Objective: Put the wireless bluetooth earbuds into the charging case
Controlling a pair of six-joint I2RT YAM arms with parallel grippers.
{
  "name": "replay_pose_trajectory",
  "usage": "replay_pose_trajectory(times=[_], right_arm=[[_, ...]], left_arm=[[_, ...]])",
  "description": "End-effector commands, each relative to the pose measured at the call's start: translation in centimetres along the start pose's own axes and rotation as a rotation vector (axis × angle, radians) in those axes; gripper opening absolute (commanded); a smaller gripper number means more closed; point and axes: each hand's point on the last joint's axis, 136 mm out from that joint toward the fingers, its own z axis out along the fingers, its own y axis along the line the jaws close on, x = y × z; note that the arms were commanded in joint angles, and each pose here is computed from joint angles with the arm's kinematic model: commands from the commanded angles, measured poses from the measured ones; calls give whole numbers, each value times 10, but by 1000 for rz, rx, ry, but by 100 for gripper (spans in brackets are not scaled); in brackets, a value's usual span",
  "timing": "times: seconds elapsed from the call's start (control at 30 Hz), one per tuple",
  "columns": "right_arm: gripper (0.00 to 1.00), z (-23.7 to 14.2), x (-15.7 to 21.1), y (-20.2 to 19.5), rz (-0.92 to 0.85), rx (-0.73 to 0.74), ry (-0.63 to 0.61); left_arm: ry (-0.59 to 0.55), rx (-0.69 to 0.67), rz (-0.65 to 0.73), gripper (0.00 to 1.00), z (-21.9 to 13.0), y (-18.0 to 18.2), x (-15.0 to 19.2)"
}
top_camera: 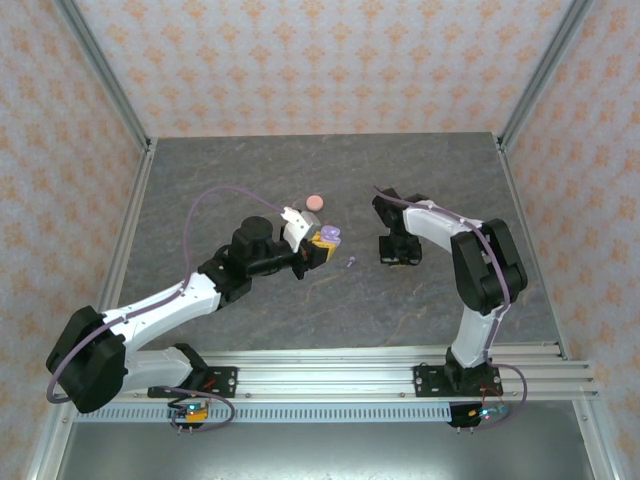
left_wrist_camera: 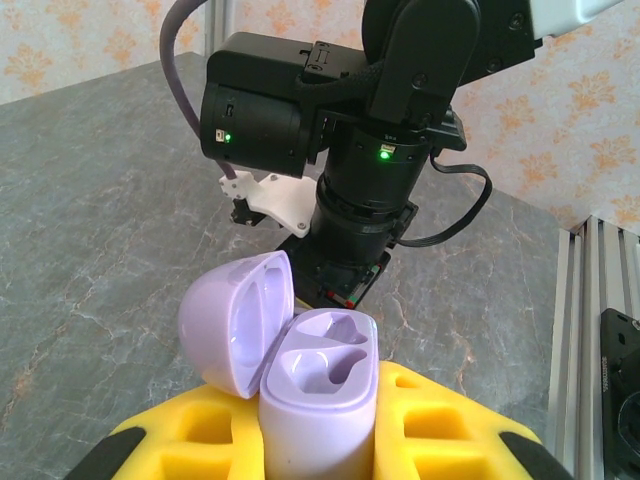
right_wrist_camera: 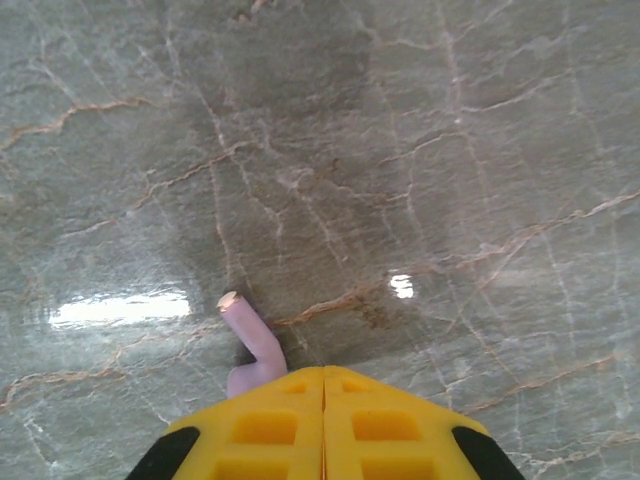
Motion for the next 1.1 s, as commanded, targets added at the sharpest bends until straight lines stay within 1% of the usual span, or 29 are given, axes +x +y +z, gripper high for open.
replay_pose_trajectory(times=[0.0,0.33,0.57,0.8,1.07], right_arm=[[8,8,7,6,7,-34,35],[8,12,-1,32,29,-159,42],[10,6,-14,52,38,-261,16],[12,-10,-30,77,33,-394,-32],[10,-39,-44,73,4,-397,-145]], left_arm=[[-40,-7,15,10,-4,-3,-20],[-36,-16,18,10,-6,-3,-18],[-38,-21,23,10,-8,-3,-18],[-34,-28,24,10,-9,-1,-16],[-44,-32,32,10,-12,-2,-19]])
